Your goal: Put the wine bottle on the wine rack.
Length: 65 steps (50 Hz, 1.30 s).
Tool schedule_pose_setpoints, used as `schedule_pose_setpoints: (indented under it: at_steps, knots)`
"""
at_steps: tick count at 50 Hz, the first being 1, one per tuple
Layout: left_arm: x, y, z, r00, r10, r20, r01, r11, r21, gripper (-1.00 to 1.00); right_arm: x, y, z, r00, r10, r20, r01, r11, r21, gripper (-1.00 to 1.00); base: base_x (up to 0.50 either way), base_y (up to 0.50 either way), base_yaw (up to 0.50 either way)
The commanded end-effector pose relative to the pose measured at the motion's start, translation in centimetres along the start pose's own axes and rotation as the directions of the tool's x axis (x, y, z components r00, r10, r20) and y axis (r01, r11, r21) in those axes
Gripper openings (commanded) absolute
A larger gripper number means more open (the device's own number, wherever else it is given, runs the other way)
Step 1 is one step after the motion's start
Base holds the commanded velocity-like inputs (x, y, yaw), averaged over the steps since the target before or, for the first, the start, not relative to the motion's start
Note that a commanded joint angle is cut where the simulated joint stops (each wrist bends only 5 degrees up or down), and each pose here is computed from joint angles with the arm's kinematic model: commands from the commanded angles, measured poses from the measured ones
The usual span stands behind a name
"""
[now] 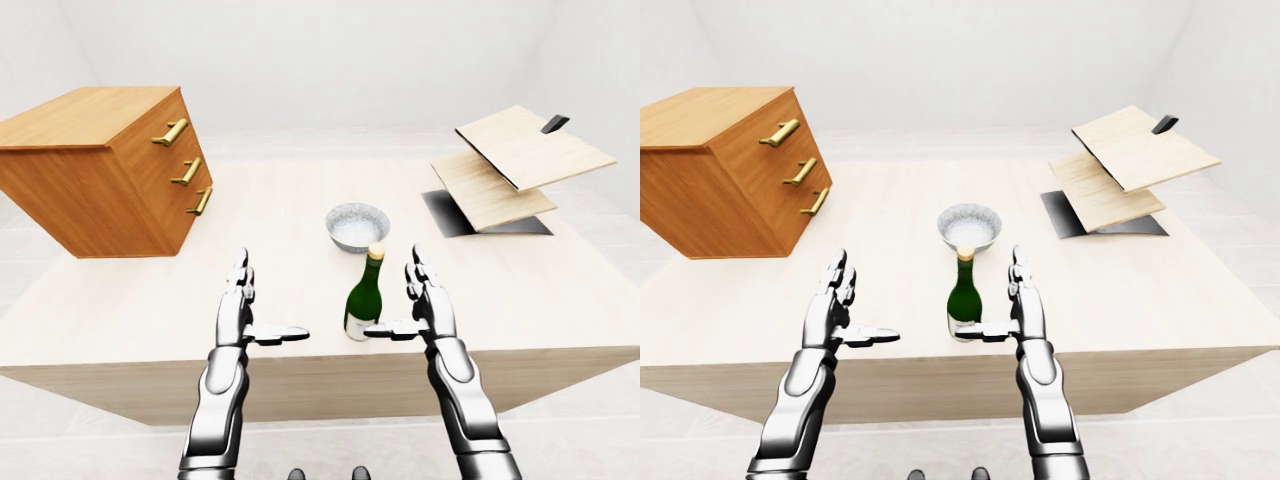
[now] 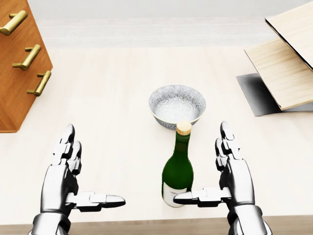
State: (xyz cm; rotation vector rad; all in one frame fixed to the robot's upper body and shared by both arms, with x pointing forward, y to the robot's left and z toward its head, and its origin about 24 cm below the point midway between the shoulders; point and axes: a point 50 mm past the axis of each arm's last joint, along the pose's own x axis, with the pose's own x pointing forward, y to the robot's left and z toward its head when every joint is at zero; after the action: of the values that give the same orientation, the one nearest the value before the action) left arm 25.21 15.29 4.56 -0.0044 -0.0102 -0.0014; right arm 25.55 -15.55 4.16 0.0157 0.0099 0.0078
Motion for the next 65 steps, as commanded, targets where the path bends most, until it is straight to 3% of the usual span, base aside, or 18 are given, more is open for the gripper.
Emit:
schedule_pose_setpoints:
  at_steps: [1,14,21,35,43,51,65]
  knots:
    - [-0.4,1.0,0.7,1.0,0.007,0.011,-0.007,1.0,0.014,1.0,-0.2,-0.6,0.5,1.0,-0.011,0.018,0.011,1.0,-0.017,1.0,0.0,0.0,0.0]
    - [-1.3,1.2,2.6,0.998,0.016,0.068,-0.017,1.0,0.012,1.0,-0.5,-0.4,2.3,0.998,-0.01,0.058,0.013,0.999,-0.051,1.0,0.0,0.0,0.0]
    - [-1.8,1.1,4.3,0.99,0.008,0.141,-0.01,1.0,0.018,1.0,-1.1,-0.1,4.5,0.988,-0.001,0.152,0.01,0.998,-0.061,1.0,0.0,0.0,0.0]
    - [-3.2,1.4,7.4,0.963,0.007,0.27,-0.018,0.999,0.036,1.0,-2.6,-0.3,8.6,0.945,0.005,0.326,0.012,0.999,-0.052,1.0,0.0,0.0,0.0]
    - [-4.2,1.6,9.6,0.931,0.013,0.364,-0.029,0.999,0.038,1.0,-3.4,-0.4,10.3,0.916,0.006,0.401,0.016,0.998,-0.053,1.0,0.0,0.0,0.0]
    - [-4.7,1.4,10.4,0.917,0.005,0.398,-0.024,0.999,0.042,1.0,-3.5,-0.3,10.8,0.906,0.009,0.423,0.009,0.999,-0.039,1.0,0.0,0.0,0.0]
    - [-5.5,1.3,11.1,0.903,0.006,0.43,-0.028,0.999,0.046,1.0,-3.6,-0.3,10.6,0.911,0.007,0.413,0.008,0.999,-0.033,1.0,0.0,-0.49,0.0]
